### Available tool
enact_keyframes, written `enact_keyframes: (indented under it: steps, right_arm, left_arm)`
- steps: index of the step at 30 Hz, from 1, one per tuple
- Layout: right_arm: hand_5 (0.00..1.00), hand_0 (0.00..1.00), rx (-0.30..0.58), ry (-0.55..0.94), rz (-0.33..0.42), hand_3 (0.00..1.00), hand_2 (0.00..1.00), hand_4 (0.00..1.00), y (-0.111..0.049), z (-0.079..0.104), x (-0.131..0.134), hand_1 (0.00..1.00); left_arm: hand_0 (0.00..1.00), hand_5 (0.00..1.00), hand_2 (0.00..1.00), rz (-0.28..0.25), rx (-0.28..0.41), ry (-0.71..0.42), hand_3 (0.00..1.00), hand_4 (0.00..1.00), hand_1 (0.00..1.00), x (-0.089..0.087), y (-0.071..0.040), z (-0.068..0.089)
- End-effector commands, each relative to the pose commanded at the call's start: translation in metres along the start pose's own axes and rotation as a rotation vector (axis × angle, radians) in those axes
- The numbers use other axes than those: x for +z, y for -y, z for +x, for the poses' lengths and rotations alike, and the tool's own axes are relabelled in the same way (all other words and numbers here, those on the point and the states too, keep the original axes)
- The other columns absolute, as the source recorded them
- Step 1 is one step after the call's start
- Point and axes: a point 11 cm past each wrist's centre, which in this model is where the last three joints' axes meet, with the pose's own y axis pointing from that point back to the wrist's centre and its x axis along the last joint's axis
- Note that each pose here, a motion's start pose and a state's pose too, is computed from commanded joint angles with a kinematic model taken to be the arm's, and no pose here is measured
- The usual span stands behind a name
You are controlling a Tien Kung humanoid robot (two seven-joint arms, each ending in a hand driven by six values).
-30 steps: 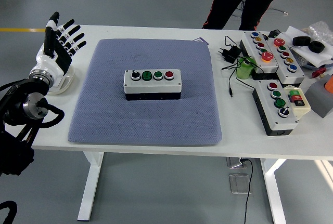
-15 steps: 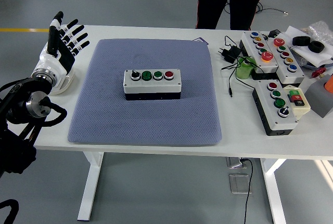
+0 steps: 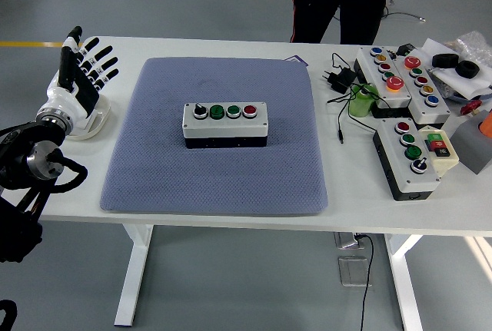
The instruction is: Pick up the button,place it on the desk,press the button,press the button
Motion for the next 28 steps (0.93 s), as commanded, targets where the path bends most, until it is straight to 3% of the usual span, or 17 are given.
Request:
enact_keyframes:
  steps: [5,12,20,28]
  right_arm:
    - [0.375,0.650,0.002,-0.006,0.002,0.588,0.549,0.265,0.000,0.000,-0.001,0.508]
    - [0.373,0.650,-0.006,0.002,0.016,0.588,0.549,0.265,-0.002,-0.003,-0.007,0.508]
    - [0.374,0.650,-0.012,0.001,0.025,0.588,0.549,0.265,-0.003,-0.005,-0.010,0.508]
    - [0.374,0.650,-0.011,-0.003,0.025,0.588,0.549,0.265,-0.003,-0.005,-0.010,0.508]
  left_arm:
    - [0.846,0.991,0.851,0.011,-0.058,0.020,0.933,0.721,0.836,-0.002,-0.006,0.004]
    - [0.853,0.998,0.847,-0.026,-0.075,0.121,0.915,0.740,0.836,0.004,-0.021,0.014]
    - [0.847,0.998,0.847,-0.052,-0.097,0.196,0.911,0.732,0.834,0.001,-0.034,0.011]
    - [0.849,0.998,0.854,-0.118,-0.036,0.130,0.921,0.729,0.836,0.002,-0.046,0.015]
